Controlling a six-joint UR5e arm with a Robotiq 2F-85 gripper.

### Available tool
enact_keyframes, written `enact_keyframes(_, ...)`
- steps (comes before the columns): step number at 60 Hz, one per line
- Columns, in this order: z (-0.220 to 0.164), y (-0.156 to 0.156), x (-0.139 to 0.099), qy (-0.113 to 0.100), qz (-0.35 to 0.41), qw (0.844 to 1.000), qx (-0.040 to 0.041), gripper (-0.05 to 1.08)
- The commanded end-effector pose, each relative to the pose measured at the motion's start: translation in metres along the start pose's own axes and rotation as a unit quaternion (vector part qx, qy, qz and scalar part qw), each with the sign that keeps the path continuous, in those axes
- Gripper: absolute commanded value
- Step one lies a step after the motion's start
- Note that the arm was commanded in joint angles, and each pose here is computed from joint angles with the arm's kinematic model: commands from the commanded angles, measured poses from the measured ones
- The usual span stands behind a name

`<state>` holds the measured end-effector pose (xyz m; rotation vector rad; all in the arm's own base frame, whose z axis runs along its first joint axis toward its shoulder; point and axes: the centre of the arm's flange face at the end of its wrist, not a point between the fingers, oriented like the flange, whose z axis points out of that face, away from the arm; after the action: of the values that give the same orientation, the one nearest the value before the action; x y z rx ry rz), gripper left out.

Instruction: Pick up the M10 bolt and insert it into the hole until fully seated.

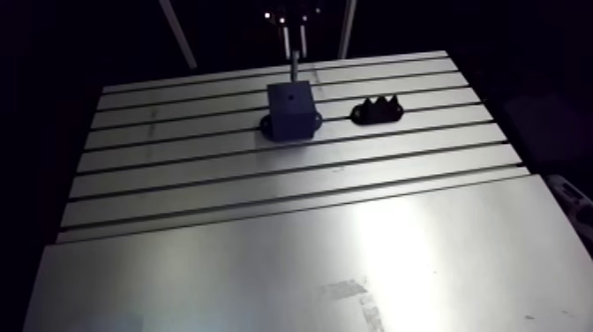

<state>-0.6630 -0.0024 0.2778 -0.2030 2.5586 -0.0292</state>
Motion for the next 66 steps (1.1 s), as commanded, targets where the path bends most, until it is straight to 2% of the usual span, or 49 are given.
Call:
enact_keyframes(1, 0.002, -0.002, 0.005, 0.000, -0.002, 1.000, -0.0010, 1.08)
enact_keyframes(66, 0.015, -0.004, 0.022, -0.002, -0.004, 1.000, -0.0033, 1.08)
